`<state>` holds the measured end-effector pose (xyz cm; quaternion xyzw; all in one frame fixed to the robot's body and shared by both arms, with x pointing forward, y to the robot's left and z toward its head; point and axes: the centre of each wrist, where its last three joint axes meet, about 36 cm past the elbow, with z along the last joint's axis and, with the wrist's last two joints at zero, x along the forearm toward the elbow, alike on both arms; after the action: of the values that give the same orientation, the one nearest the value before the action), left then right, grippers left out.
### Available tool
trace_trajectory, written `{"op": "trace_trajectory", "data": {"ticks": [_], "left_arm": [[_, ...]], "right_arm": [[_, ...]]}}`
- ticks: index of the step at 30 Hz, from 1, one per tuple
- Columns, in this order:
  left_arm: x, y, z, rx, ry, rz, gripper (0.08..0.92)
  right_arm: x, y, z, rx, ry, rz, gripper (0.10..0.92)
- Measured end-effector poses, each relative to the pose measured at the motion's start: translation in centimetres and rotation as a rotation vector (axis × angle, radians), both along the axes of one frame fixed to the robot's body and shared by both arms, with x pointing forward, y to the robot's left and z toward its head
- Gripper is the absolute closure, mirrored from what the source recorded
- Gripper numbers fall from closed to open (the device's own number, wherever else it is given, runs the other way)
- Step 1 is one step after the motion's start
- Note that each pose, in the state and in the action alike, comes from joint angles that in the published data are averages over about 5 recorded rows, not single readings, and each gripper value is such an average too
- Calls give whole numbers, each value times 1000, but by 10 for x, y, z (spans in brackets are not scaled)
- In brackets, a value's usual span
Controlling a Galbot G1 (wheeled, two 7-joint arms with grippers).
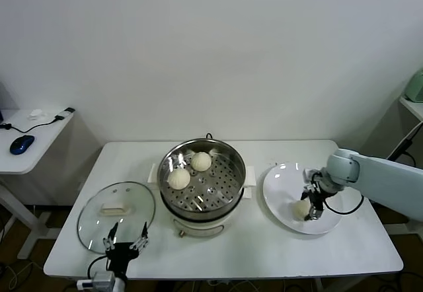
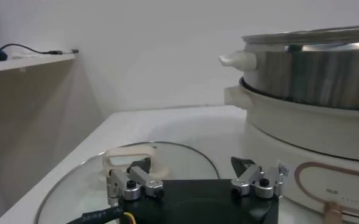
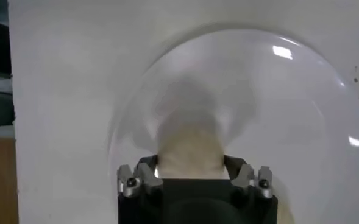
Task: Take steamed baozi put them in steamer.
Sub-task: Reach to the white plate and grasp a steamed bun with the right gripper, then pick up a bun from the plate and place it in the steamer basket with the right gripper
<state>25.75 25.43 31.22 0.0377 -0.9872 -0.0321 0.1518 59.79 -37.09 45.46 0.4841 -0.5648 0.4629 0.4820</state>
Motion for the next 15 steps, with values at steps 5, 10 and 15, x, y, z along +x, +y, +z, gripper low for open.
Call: {"op": "trace_trajectory", "data": {"ticks": [5, 10, 15], "left_arm": [[0, -2, 0, -2, -2, -3, 177], [-2, -5, 0, -2, 1, -7, 177], [-2, -4, 3, 1, -5, -7, 177]], "right_arm": [[4, 2, 12, 8, -7, 17, 360], [22, 10, 51, 19, -34, 61, 361], [50, 31, 121, 35, -84, 144, 361]]}}
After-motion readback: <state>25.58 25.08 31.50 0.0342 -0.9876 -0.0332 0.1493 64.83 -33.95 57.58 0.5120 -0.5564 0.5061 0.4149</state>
